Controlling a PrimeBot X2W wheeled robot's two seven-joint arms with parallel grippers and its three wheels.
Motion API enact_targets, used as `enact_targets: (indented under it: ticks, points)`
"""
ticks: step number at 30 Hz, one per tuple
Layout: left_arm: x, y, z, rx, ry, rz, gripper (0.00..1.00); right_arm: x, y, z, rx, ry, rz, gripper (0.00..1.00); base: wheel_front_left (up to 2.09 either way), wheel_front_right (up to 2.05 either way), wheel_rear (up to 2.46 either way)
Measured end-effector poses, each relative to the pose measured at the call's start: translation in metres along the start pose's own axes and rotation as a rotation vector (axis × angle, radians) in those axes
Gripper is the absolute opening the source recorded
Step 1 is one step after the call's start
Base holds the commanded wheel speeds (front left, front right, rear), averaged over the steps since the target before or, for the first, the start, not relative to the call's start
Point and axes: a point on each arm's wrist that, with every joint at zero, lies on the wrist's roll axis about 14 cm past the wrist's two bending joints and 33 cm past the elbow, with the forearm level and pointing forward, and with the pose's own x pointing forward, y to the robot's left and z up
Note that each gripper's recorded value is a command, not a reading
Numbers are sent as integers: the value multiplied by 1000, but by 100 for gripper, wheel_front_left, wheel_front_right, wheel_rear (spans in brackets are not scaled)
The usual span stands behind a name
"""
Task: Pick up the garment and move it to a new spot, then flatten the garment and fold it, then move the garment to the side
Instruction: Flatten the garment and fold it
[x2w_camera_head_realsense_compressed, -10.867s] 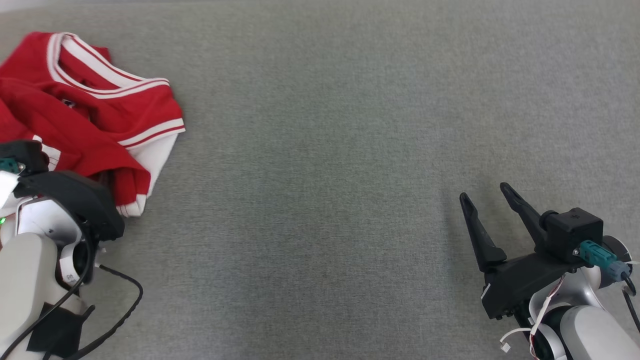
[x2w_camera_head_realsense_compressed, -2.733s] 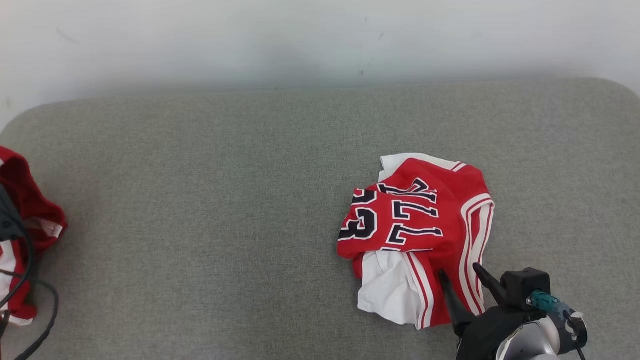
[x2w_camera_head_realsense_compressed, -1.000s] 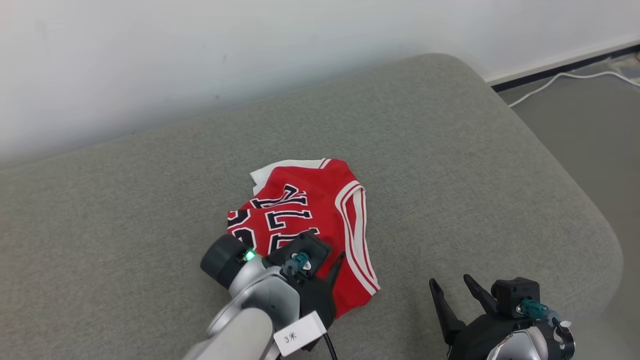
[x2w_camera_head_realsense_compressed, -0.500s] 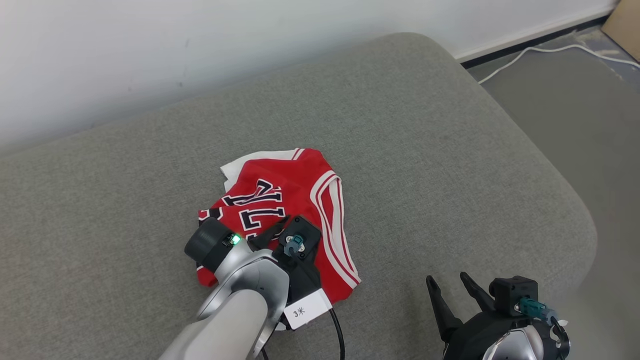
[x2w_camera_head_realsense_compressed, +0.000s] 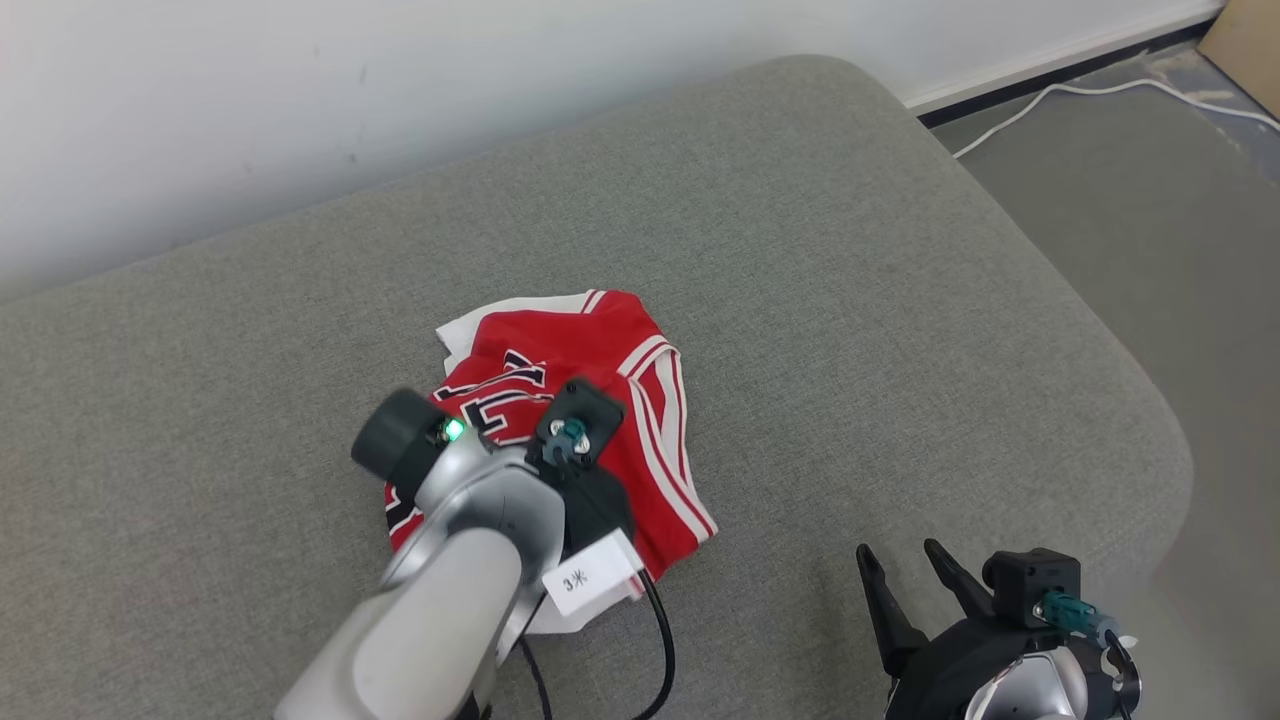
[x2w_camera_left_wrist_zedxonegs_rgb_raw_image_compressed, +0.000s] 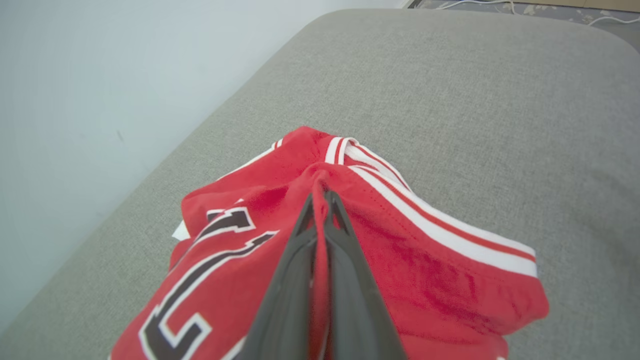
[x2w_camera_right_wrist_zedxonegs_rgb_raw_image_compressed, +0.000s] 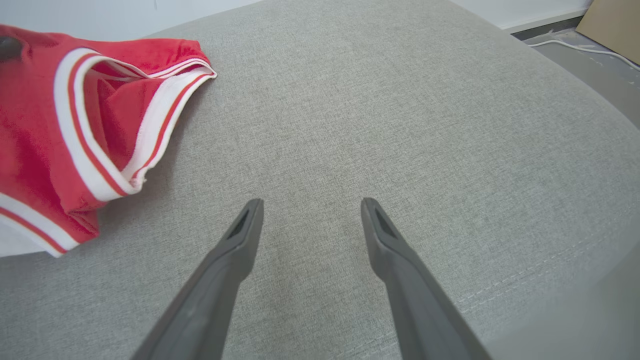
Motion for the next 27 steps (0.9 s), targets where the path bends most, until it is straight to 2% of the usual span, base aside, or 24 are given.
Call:
enact_targets:
  ticks: [10, 16, 23, 27]
  points:
    - [1, 43, 91, 42, -245, 75, 0, 2, 8, 0, 1, -1, 23, 100, 0, 0, 0]
    - [-8, 73, 154, 0, -422, 153, 0, 1, 8, 3, 5, -11, 25, 100, 0, 0, 0]
    - [-17, 80, 206, -57, -588, 158, 0, -3, 2, -1, 8, -7, 9, 100, 0, 0, 0]
    - [-13, 80, 213, -62, -617, 153, 2, -5, -2, -2, 12, -5, -7, 100, 0, 0, 0]
